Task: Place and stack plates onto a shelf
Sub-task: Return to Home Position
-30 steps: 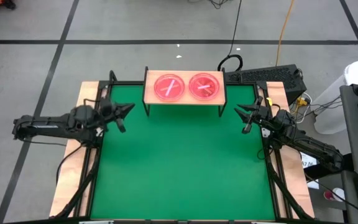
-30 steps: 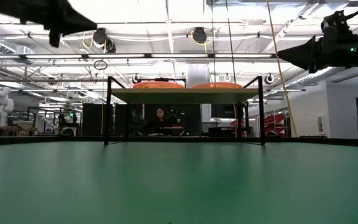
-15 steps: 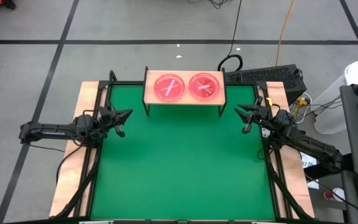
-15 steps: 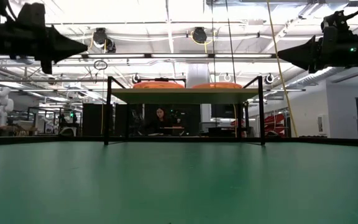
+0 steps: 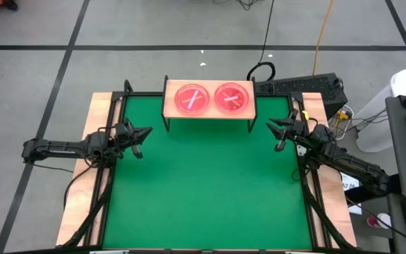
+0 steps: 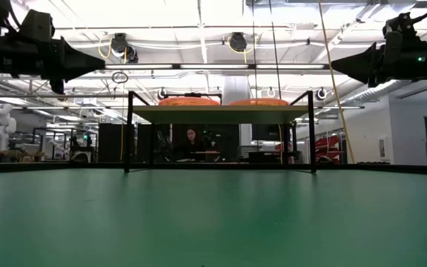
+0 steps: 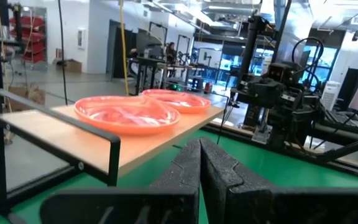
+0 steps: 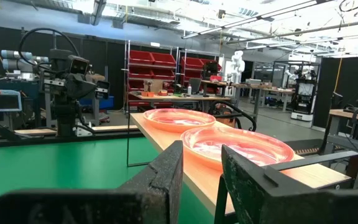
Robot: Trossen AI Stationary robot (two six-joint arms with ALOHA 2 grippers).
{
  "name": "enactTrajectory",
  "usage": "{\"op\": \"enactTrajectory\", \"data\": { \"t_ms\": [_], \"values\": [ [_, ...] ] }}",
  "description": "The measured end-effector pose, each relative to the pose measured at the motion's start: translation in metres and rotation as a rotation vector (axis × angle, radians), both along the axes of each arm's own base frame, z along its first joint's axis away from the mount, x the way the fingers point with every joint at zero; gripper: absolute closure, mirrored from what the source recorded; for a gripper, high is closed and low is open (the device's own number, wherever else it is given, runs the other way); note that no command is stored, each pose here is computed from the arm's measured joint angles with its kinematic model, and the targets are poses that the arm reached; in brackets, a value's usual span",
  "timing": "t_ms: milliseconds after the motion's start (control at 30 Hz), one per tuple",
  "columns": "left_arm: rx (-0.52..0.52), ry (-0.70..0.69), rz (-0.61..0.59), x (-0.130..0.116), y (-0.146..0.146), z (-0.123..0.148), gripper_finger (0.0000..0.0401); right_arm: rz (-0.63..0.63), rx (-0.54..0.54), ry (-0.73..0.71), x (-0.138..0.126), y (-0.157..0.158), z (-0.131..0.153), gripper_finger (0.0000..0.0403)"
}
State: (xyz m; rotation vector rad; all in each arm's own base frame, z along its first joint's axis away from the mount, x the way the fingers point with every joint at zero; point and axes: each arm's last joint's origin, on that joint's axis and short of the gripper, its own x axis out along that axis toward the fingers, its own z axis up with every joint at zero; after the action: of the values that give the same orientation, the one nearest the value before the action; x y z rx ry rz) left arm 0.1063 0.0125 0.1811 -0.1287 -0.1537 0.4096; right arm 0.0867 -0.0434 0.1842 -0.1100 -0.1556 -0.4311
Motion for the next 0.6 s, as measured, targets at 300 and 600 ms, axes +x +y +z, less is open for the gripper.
{"op": "enactTrajectory", "data": {
  "t_ms": [300, 600],
  "values": [
    [0.034, 0.118, 0.035, 0.0, 0.001, -0.009, 0.04, 0.0, 0.0, 0.0, 0.0, 0.0, 0.0, 0.0309],
    [-0.048, 0.223, 0.04, 0.0, 0.001, -0.023, 0.04, 0.0, 0.0, 0.0, 0.0, 0.0, 0.0, 0.0309]
  ]
}}
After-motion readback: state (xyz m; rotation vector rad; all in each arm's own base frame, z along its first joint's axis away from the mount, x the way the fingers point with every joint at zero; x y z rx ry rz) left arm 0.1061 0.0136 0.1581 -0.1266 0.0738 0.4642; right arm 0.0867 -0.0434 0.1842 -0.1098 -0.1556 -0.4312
